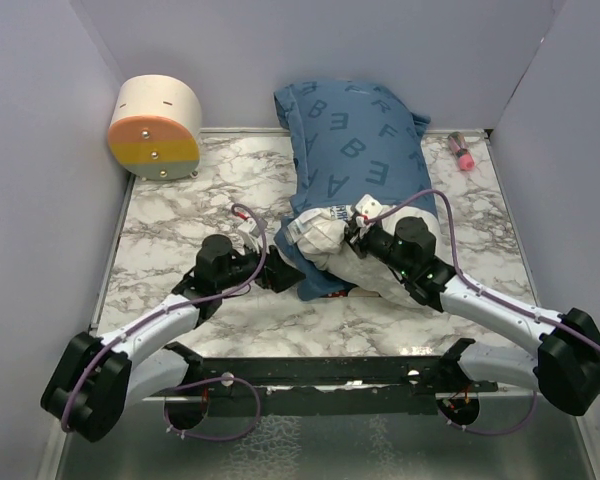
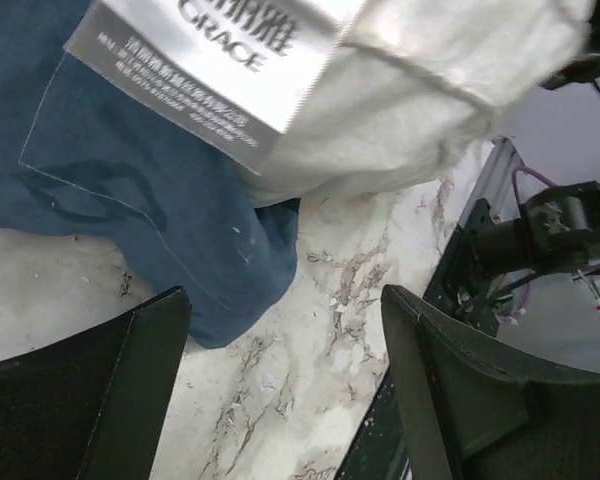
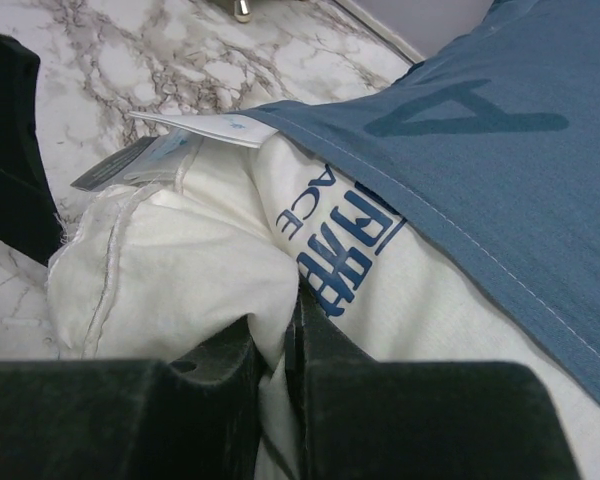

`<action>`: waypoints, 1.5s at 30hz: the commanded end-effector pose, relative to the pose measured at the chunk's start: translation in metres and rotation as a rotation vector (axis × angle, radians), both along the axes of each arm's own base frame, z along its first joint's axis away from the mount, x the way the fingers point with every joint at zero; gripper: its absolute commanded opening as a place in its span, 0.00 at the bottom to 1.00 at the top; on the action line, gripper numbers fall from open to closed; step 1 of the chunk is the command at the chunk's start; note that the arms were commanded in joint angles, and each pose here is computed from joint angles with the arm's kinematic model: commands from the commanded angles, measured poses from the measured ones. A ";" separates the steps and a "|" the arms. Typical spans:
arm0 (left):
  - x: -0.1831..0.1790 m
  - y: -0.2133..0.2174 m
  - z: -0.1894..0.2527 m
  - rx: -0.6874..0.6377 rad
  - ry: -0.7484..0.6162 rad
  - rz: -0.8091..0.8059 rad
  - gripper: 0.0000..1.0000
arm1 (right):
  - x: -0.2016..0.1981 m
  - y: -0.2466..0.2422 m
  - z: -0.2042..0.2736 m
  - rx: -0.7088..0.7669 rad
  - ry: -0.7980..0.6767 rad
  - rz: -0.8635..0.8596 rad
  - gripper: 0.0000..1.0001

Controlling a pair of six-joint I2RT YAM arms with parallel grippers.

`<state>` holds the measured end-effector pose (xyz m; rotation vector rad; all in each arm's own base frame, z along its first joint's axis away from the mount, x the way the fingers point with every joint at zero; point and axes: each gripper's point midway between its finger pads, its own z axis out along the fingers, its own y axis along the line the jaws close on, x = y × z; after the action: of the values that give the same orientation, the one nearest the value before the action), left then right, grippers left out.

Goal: Put the pillow into the pillowcase
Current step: Stuff the pillow into the pillowcase.

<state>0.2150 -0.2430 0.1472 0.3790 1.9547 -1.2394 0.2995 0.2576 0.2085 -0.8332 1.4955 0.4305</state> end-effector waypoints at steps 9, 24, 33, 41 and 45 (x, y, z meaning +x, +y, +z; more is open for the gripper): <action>0.048 -0.037 -0.022 0.027 -0.006 0.115 0.56 | 0.022 -0.013 0.011 0.006 -0.002 -0.101 0.01; -0.048 -0.011 0.116 -0.203 -0.219 -0.018 0.00 | 0.112 -0.048 -0.029 -0.169 0.099 -0.511 0.01; -0.053 0.001 0.094 -0.182 -0.121 0.042 0.00 | 0.145 -0.005 -0.048 -0.117 0.170 -0.445 0.01; 0.013 0.038 0.046 0.092 -0.020 0.322 0.00 | -0.034 0.090 0.005 0.014 0.222 0.558 0.55; 0.018 0.048 0.041 0.132 0.033 0.353 0.23 | -0.102 0.074 0.045 0.072 0.157 0.743 0.75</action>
<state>0.2268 -0.2030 0.1710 0.0807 2.0414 -0.9282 0.2804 0.3408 0.2158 -1.1257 1.4871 0.8630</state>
